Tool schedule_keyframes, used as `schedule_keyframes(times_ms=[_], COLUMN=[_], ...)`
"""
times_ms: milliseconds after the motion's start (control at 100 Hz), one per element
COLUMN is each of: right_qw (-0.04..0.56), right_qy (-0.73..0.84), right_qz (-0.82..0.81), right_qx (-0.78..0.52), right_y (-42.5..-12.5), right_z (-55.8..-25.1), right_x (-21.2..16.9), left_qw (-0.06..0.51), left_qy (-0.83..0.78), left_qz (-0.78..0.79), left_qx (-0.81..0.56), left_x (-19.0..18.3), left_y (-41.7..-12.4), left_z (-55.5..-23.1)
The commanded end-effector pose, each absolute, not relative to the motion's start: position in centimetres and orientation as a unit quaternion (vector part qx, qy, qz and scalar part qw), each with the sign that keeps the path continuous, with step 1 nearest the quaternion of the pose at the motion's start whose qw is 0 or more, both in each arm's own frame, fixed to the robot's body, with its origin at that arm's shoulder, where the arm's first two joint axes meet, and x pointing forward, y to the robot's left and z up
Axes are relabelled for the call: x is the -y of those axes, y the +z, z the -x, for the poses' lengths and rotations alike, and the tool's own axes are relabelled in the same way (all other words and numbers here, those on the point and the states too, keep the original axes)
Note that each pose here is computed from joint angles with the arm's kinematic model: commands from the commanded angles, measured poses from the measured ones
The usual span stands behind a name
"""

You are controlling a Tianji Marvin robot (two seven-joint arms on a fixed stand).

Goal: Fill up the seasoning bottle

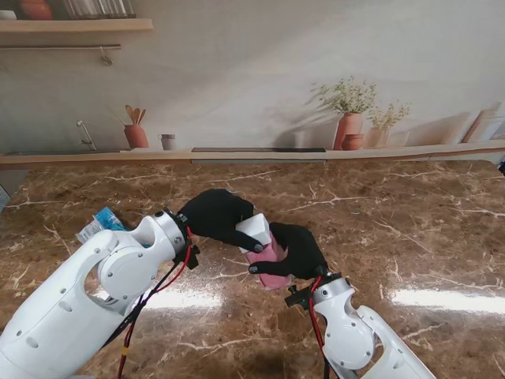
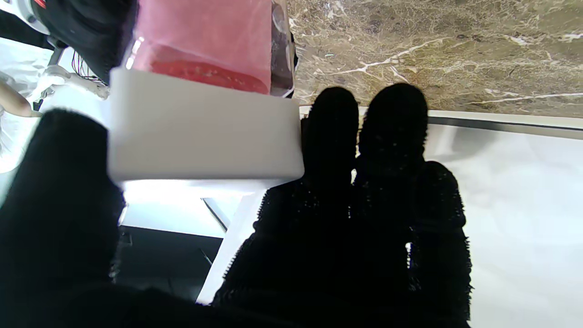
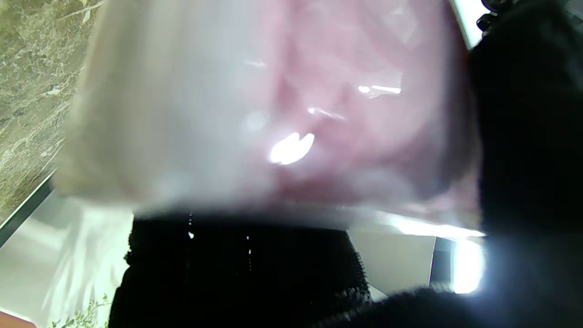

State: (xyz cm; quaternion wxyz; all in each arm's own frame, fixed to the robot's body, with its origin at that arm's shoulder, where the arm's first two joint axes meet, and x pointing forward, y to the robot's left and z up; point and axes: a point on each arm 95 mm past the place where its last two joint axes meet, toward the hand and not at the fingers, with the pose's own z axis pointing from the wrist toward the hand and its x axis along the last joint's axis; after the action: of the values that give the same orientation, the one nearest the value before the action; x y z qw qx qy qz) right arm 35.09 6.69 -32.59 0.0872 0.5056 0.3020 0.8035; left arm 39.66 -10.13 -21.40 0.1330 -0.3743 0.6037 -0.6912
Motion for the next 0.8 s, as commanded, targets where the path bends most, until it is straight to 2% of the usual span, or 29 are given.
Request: schedule_keyframes(times_ms=[0,580,790], right_qw=[0.079,0.081,0.080], right_qy=[0.804,0.804,0.804], right_qz=[-0.505,-0.506,-0.506], right_qx=[-0.303,-0.302,-0.302], right_y=[-32.5,-32.5,-32.5], right_z=[-34.9,-34.9,-34.8], right_x=[-7.1,-7.1,-7.0], left_qw=[0.137,0.125,0.102], left_qy=[-0.688,-0.673,-0.669], left_qz=[0.374,0.375,0.388], left_qx=[-0.606,-0.625,-0.626], left_x=[10.1,8.4,7.8], left_y=[-21.6,-21.2,-20.5], left_z=[-39.6,-39.7,-39.8])
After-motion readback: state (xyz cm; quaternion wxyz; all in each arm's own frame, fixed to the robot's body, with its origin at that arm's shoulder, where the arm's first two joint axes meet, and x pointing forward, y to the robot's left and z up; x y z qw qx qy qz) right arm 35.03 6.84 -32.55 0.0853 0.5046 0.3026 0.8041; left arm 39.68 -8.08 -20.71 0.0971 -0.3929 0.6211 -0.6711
